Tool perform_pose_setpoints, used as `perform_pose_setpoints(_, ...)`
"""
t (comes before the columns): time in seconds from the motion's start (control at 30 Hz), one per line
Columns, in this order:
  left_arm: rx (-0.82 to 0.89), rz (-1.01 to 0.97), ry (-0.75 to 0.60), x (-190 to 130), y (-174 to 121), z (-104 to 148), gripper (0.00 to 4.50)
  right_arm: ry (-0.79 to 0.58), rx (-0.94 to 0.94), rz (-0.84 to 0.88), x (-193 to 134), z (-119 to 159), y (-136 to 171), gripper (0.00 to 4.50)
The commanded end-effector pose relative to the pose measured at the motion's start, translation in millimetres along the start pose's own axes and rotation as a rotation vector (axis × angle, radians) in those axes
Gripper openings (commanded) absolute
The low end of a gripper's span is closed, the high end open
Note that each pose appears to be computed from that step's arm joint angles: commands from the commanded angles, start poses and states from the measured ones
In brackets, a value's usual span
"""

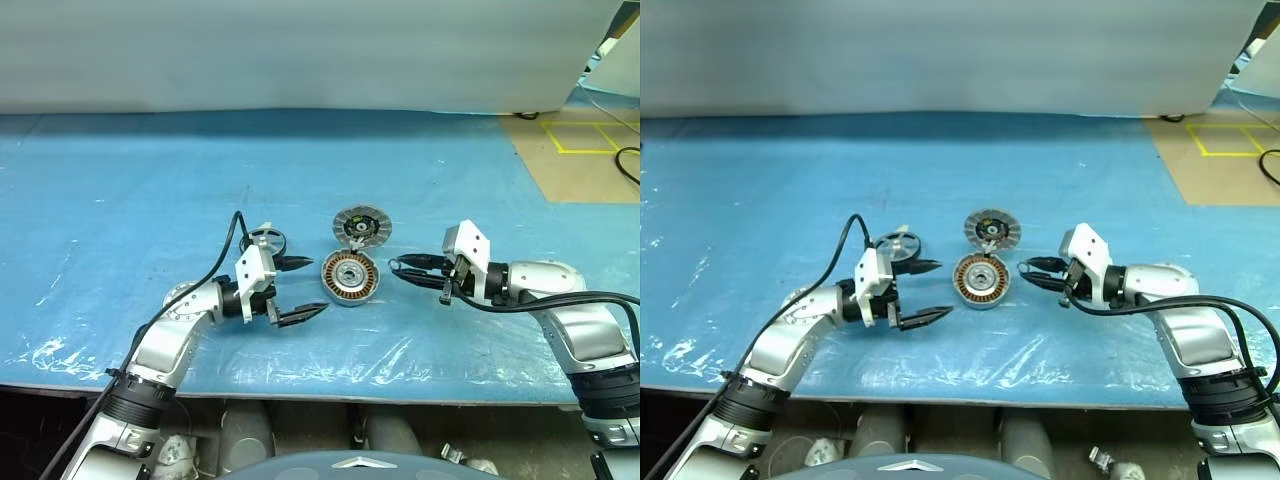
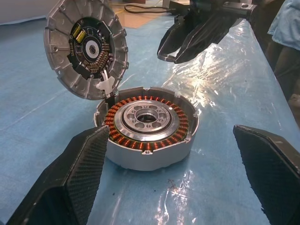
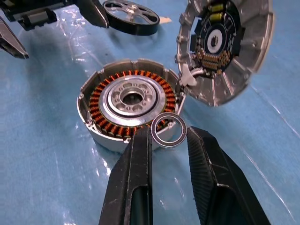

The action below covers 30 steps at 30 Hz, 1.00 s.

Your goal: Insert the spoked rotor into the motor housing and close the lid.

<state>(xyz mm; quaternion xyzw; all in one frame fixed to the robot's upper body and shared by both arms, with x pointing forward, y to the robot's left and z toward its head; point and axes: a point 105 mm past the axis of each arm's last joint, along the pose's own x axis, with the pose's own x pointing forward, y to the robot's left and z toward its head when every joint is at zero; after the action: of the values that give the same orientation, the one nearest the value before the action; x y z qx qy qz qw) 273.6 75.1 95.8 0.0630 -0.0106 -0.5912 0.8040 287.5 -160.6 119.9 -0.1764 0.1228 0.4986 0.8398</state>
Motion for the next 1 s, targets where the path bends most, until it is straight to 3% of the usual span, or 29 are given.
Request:
perform_pose_setpoints(0.03,0.025,0.005,-0.03,-2.9,2.2,8.6,4.5,-0.028,-0.037,0.021,9.3,11.9,4.1,0.67)
perform_pose_setpoints(0.47,0.014,0.023,-0.022,-5.1,1.7,4.7,4.5,0.0,-0.063,0.084,48.8,15.4,3.8,0.67)
perform_pose_setpoints(1.0,0.018,0.044,-0.018,-7.7,3.1,4.0,4.5,0.035,-0.101,0.148,64.8,14.2,15.0,0.67)
